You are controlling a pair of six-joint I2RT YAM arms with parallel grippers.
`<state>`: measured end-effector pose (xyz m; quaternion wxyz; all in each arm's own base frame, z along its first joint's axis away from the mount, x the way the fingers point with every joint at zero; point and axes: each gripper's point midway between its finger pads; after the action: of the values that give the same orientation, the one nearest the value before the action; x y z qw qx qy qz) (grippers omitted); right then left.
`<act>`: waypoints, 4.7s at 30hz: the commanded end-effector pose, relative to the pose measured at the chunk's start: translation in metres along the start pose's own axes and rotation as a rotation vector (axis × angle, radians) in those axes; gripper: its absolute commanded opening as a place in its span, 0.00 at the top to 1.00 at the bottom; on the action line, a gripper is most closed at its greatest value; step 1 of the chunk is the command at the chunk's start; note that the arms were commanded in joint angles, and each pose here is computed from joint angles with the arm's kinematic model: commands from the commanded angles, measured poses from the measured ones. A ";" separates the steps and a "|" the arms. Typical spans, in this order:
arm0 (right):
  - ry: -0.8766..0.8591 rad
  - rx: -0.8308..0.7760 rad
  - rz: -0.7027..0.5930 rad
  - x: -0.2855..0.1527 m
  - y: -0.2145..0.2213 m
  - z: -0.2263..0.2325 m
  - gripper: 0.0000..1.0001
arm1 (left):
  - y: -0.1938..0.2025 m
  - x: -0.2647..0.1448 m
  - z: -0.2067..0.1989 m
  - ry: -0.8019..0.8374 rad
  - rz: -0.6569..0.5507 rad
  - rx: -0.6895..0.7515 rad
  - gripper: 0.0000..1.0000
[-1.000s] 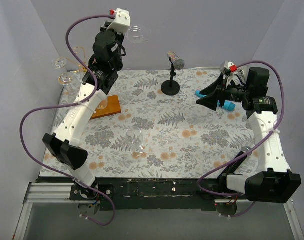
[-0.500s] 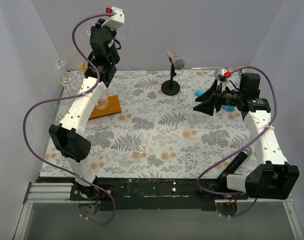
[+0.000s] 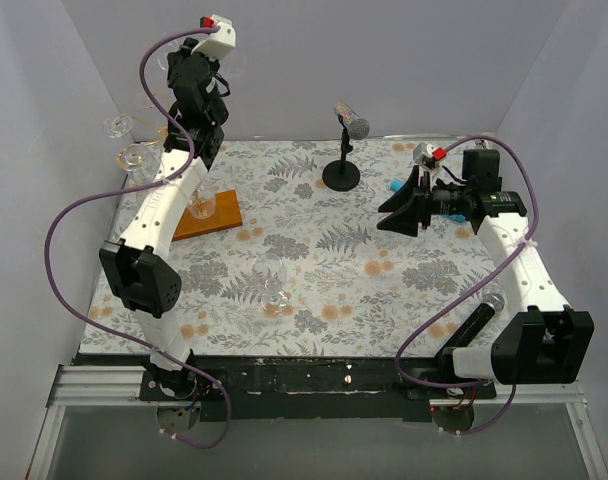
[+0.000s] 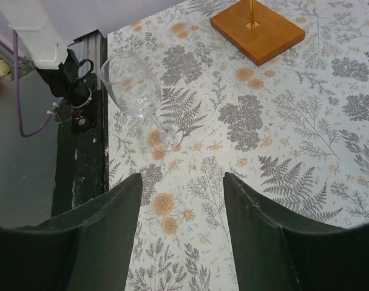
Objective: Place the wine glass upside down on the wine glass rack
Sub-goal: Turn the wine glass upside down at the wine rack.
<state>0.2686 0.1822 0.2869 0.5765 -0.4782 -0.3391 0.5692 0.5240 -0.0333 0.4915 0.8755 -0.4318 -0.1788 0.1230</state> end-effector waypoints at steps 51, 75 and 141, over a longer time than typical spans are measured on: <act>-0.183 0.047 -0.016 0.007 0.007 0.018 0.39 | 0.065 0.002 0.006 0.182 0.079 0.200 1.00; -0.179 0.040 -0.013 0.007 0.008 0.017 0.39 | 0.039 -0.023 -0.007 0.280 0.026 0.172 1.00; -0.184 0.042 -0.016 0.007 0.010 0.019 0.38 | 0.059 -0.002 -0.020 0.272 0.037 0.177 0.93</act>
<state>0.2506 0.1885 0.2676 0.5621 -0.4107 -0.3606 0.6208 0.5476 -0.0235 0.3836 0.9327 -0.3426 0.0194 0.1114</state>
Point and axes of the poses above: each gripper's point midway between its finger pads, its own x axis out along the fingers, its own z axis along the line the jaws close on, y = z × x, and after that the axes turned 3 degrees about x, right-handed
